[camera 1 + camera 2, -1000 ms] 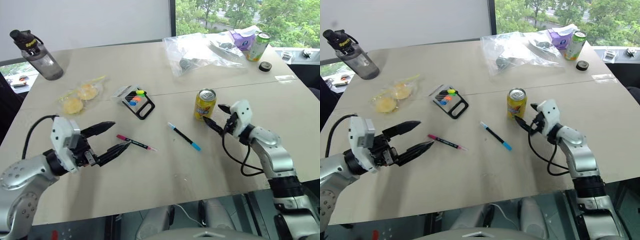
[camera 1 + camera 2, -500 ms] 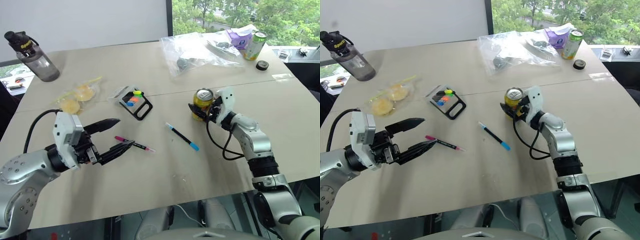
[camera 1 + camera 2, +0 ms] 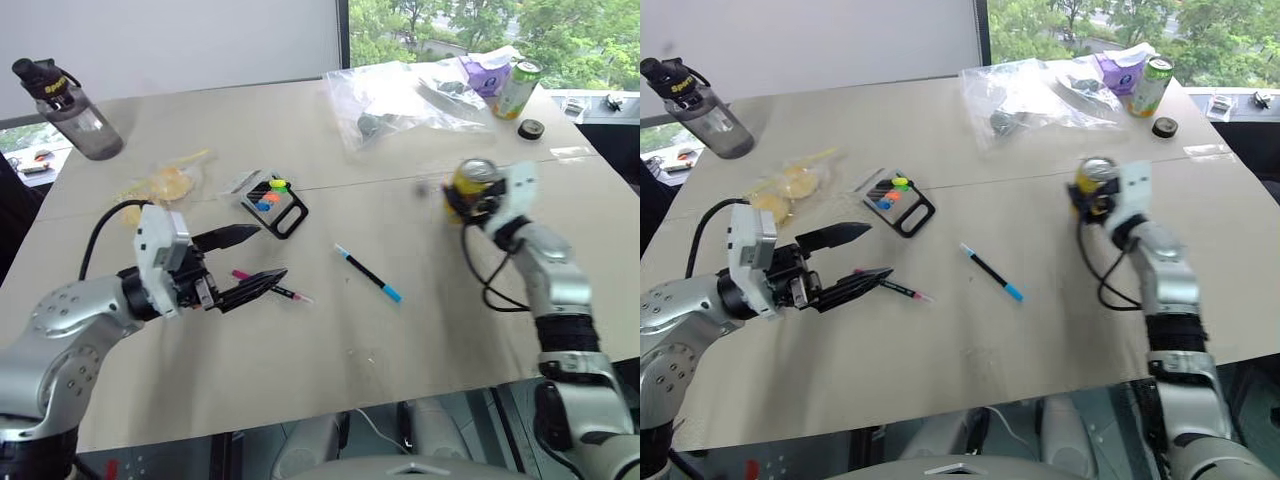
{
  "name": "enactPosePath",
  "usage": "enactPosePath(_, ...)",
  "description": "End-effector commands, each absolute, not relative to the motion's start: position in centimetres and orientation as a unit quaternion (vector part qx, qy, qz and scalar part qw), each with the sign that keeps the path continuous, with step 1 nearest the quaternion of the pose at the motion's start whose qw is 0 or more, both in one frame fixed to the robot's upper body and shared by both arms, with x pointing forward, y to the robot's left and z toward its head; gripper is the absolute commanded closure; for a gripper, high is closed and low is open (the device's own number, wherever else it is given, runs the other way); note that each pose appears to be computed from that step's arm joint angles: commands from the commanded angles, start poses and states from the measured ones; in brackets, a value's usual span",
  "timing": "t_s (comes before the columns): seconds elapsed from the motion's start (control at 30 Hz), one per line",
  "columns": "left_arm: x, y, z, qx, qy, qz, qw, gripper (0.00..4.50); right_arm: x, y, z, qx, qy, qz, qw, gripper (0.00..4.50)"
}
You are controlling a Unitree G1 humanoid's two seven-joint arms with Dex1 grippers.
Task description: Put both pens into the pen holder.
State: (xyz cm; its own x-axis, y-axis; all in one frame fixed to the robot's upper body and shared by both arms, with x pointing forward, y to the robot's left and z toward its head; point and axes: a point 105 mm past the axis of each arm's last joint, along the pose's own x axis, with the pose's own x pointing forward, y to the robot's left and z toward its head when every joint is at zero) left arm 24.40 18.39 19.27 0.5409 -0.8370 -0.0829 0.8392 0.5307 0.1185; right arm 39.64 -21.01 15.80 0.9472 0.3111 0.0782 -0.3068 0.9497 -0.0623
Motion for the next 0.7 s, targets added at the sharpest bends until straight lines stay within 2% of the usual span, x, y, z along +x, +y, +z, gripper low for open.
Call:
enactPosePath(0.03, 24.8, 17.9, 19.6, 0.077, 0.000, -0.492, 0.867, 0.00, 38.8, -25.4, 18.0, -0.050, -0.079, 0.097, 0.991, 1.17)
enactPosePath(0.13, 25.0, 17.7, 19.6, 0.077, -0.001, -0.497, 0.864, 0.00, 38.6, -27.2, 17.5, -0.050, -0.063, 0.066, 0.995, 1.17)
enactPosePath(0.2, 25.1, 17.6, 19.6, 0.077, 0.000, -0.502, 0.862, 0.00, 38.5, -27.6, 17.0, -0.030, -0.053, 0.055, 0.997, 0.13)
enactPosePath(0.23, 25.1, 17.5, 19.6, 0.077, 0.000, -0.503, 0.861, 0.00, 38.5, -27.6, 16.8, -0.015, -0.051, 0.054, 0.997, 0.03)
enactPosePath(0.47, 25.2, 17.4, 19.5, 0.077, 0.001, -0.508, 0.858, 0.00, 38.0, -28.8, 17.3, 0.017, -0.063, 0.024, 0.998, 0.03)
enactPosePath(0.7, 25.2, 17.2, 19.5, 0.072, -0.001, -0.512, 0.856, 0.00, 37.0, -29.9, 22.1, -0.041, -0.144, 0.017, 0.989, 0.03)
